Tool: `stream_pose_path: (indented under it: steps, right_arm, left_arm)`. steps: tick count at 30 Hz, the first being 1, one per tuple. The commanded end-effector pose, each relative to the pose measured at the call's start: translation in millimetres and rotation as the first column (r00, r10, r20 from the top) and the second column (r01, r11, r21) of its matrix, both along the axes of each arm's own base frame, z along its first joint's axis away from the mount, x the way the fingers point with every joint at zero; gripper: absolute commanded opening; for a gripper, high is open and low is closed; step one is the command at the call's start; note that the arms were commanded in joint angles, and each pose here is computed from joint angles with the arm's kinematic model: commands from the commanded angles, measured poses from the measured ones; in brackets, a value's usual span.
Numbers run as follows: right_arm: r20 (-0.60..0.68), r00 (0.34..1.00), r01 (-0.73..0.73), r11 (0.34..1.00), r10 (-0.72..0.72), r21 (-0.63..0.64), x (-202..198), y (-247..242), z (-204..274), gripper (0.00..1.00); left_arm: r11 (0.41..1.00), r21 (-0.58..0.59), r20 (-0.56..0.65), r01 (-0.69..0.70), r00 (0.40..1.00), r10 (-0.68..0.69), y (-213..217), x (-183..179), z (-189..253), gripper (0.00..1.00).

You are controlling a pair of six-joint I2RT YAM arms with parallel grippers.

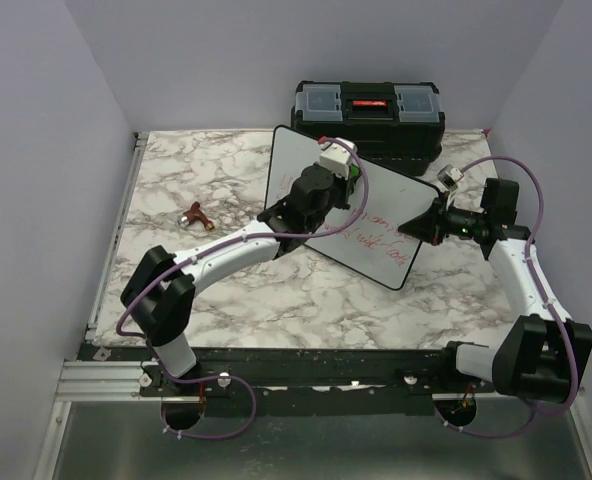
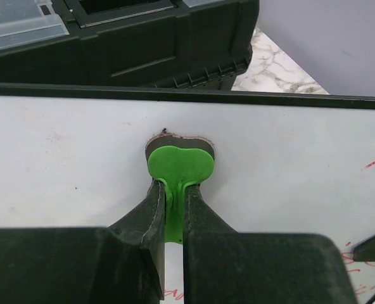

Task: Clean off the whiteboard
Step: Erase the whiteboard at the whiteboard stand.

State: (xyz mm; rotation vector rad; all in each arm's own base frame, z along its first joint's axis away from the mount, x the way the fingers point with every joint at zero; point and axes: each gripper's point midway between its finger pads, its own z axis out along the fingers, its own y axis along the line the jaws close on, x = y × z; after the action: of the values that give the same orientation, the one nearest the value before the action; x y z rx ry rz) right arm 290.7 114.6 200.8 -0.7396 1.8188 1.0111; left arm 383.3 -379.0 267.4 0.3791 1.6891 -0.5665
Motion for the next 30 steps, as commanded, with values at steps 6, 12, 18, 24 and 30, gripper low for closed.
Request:
stream_pose_path:
  steps: [6,12,18,24,30]
  right_arm:
    - [0.074,0.987,-0.148,0.988,0.145,0.039,-23.0,19.7,11.3,0.01]
    - [0.075,0.986,-0.149,0.988,0.146,0.039,-23.7,19.9,12.0,0.01]
    - [0.078,0.986,-0.15,0.988,0.147,0.039,-24.5,20.3,13.0,0.01]
    - [0.081,0.986,-0.152,0.988,0.148,0.04,-24.7,20.3,14.2,0.01]
    - [0.085,0.985,-0.154,0.987,0.15,0.04,-25.3,20.6,15.2,0.01]
  left_arm:
    - [0.981,-0.127,0.075,0.144,0.988,-0.135,-92.9,-41.9,34.1,0.0]
    - [0.961,-0.157,0.063,0.23,0.973,-0.223,-134.5,-80.7,40.0,0.0]
    - [0.977,-0.1,0.005,0.191,0.981,-0.192,-141.1,-85.4,0.1,0.0]
    - [0.998,-0.002,-0.042,0.066,0.997,-0.066,-90.9,-53.0,-40.7,0.0]
    - [0.996,0.055,-0.049,-0.069,0.996,0.071,-26.7,-2.4,-47.1,0.0]
